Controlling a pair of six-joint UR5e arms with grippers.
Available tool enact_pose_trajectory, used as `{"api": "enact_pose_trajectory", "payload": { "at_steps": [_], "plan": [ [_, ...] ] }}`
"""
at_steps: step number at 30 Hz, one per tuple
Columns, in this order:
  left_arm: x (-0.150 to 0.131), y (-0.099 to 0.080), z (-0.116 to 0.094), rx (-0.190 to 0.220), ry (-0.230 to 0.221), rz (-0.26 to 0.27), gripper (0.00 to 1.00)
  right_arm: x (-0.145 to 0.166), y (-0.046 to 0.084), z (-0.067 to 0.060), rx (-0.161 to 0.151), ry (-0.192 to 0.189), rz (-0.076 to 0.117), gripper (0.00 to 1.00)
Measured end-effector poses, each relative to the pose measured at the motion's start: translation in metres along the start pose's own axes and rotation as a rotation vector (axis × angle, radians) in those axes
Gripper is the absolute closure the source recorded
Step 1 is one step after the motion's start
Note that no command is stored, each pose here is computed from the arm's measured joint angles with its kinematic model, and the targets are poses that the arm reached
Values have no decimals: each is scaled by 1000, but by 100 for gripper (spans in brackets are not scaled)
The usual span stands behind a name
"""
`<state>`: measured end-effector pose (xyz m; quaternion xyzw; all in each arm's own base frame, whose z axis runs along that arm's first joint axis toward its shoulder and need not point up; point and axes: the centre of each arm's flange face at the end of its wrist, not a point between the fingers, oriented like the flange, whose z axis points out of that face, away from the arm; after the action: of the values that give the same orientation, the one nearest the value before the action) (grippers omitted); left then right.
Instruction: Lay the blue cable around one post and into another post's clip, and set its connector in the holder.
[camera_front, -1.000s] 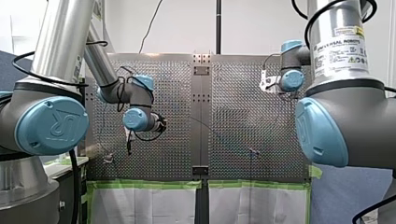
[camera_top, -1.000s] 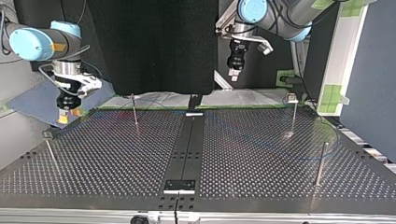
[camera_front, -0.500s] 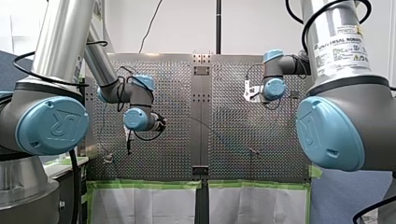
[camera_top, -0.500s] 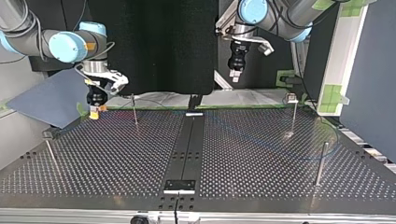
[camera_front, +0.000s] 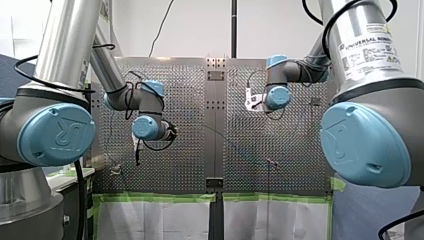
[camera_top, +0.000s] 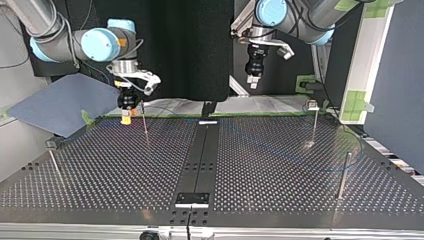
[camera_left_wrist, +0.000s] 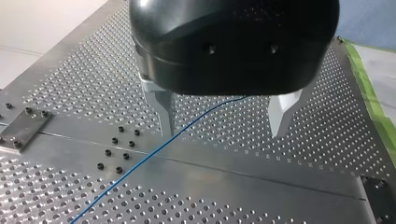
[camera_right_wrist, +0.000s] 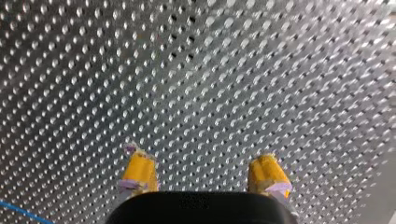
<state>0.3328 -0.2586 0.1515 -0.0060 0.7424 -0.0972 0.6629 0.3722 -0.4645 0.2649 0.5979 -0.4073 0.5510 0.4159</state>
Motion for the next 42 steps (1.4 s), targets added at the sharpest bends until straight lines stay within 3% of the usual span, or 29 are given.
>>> {"api": "enact_pose_trajectory", "payload": {
  "at_steps": [4,14,22,26,37,42],
  "plan": [
    [0,1,0,-4,5,1,0,-2,-19,-8,23,-3,-1,1],
    [0,5,1,-27,7,2,0,-24,-72,-27,114,-36,-14,1],
    [1,14,-1,-92,22,14,0,-27,-109,-47,174,-38,-18,1],
    [1,16,-1,-104,22,16,0,-29,-126,-59,204,-42,-23,1],
    [1,19,0,-117,28,20,0,-55,-159,-93,263,-61,-38,1],
    [0,21,0,-120,27,20,0,-71,-156,-93,260,-96,-49,1]
  ]
}}
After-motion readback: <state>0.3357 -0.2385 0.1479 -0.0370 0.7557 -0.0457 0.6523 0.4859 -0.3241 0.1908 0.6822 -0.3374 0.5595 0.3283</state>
